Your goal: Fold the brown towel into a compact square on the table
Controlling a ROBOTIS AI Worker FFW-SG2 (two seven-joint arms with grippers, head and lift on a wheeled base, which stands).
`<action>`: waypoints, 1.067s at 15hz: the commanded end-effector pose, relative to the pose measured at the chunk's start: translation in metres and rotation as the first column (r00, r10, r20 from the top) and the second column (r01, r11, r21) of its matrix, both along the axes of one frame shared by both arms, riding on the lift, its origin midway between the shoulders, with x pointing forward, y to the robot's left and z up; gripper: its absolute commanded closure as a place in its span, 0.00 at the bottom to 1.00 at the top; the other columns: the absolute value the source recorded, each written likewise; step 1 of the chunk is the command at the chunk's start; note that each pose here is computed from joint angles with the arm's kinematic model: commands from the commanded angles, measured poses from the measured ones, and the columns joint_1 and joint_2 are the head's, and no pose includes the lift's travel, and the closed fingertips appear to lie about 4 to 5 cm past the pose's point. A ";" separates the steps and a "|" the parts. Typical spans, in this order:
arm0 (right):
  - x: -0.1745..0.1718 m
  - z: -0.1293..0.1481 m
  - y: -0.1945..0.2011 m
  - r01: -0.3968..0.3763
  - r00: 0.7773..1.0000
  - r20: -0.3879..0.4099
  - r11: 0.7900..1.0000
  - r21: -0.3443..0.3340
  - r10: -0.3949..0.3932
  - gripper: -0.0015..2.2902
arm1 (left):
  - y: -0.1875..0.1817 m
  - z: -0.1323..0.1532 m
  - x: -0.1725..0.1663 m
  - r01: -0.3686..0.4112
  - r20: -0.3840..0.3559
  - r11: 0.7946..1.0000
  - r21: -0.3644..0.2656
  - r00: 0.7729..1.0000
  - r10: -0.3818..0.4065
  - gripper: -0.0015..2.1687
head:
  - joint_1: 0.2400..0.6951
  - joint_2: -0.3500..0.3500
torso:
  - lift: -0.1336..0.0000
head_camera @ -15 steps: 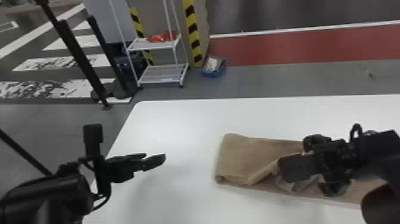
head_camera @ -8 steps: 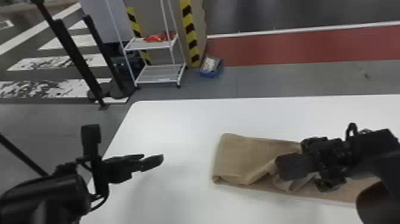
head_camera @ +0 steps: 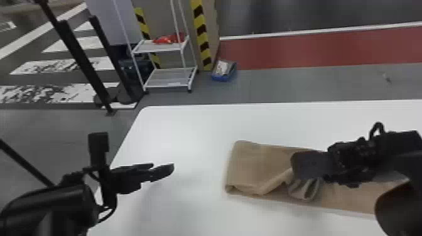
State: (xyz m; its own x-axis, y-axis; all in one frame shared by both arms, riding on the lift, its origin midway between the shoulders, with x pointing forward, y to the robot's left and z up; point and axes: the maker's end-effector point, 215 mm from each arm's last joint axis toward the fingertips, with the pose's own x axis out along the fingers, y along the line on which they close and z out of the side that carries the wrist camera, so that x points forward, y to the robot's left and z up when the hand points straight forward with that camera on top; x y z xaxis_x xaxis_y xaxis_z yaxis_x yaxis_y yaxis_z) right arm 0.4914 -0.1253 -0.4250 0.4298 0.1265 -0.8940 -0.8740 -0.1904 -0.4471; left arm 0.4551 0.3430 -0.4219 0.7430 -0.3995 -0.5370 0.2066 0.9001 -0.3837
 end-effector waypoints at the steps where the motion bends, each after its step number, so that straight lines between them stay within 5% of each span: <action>1: -0.002 0.003 0.001 0.000 1.000 0.002 1.000 0.009 0.000 0.99 | 0.001 0.000 0.001 0.002 0.004 1.000 0.004 1.000 -0.002 0.01 | 1.00 0.86 | 0.07; 7: 0.011 0.059 -0.028 0.026 0.995 0.099 0.996 0.080 -0.034 0.99 | 0.001 0.000 0.002 0.009 0.014 1.000 0.006 1.000 -0.009 0.01 | 1.00 0.85 | 0.07; 14: -0.002 0.035 -0.077 0.029 0.997 0.076 0.999 -0.014 -0.028 0.98 | -0.005 -0.001 0.002 0.019 0.009 1.000 -0.001 1.000 -0.019 0.01 | 1.00 0.75 | 0.07; 15: -0.004 0.032 -0.085 0.035 0.997 0.076 0.999 -0.039 -0.032 0.86 | -0.006 -0.001 0.002 0.020 0.008 1.000 -0.005 1.000 -0.020 0.01 | 1.00 0.74 | 0.07; 16: -0.005 0.030 -0.094 0.048 0.996 0.083 0.996 -0.073 -0.042 0.62 | -0.007 -0.001 0.002 0.020 0.007 1.000 -0.006 1.000 -0.020 0.01 | 1.00 0.73 | 0.07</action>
State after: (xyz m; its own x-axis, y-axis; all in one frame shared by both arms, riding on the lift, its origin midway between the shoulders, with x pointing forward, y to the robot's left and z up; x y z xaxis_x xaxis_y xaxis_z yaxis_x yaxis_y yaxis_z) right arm 0.4888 -0.2082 -0.3913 0.5040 0.0798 -0.8600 -0.8423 -0.1749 -0.5099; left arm 0.4573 0.3373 -0.4223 0.7397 -0.4160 -0.5290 0.2278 0.8944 -0.3848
